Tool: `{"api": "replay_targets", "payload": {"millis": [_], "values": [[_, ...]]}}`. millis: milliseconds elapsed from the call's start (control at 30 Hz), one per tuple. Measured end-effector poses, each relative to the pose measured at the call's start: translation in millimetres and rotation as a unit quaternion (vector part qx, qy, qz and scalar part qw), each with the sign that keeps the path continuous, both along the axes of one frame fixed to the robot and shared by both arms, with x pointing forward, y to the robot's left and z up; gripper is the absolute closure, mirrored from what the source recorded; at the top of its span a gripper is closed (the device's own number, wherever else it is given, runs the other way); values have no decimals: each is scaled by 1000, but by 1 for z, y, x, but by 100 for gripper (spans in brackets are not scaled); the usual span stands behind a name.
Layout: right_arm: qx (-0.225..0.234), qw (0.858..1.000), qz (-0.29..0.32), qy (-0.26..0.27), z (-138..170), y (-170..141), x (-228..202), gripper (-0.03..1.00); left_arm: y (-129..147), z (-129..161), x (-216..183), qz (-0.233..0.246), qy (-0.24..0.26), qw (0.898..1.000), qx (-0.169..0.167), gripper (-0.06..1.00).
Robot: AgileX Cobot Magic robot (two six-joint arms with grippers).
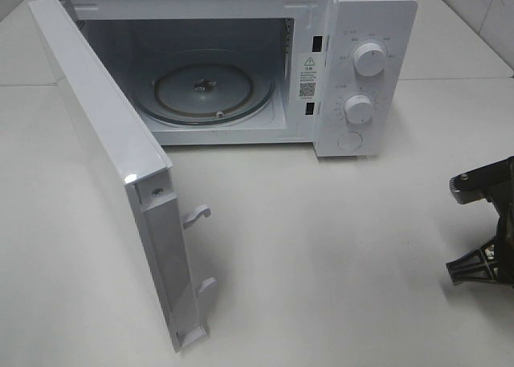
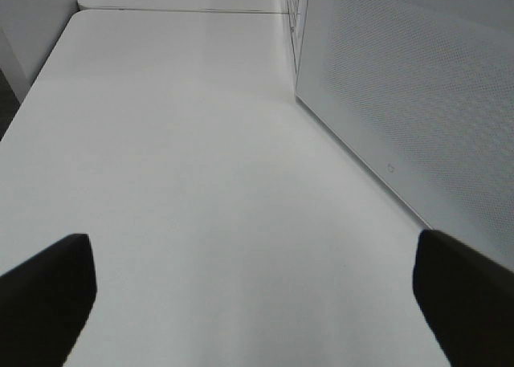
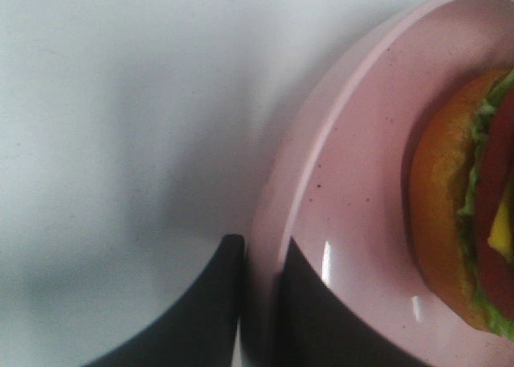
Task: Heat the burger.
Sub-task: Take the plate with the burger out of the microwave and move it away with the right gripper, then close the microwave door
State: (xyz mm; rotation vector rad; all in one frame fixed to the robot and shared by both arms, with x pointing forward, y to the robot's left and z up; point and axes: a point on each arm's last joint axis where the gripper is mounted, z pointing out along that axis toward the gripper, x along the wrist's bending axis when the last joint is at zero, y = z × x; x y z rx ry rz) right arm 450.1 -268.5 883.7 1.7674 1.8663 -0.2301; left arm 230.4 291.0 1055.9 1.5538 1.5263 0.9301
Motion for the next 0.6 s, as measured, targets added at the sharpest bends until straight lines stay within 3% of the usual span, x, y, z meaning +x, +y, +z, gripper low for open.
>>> {"api": "replay_targets", "payload": {"millis": [100,233,300,333,600], "values": [[-5,1000,2,2,0,-1,0,79,0,0,0,0,0,1000,0,-5],[0,1000,-3,10,1,0,-2,63,0,0,0,0,0,1000,0,-5],[5,1000,-4,9,2,1,-2,60,0,0,0,0,0,1000,0,-5],[18,1000,-2,7,6,2,-3,56,0,0,0,0,0,1000,0,-5],[87,994,46,-37,43,10,-8,48,0,0,0,0,0,1000,0,-5]]}}
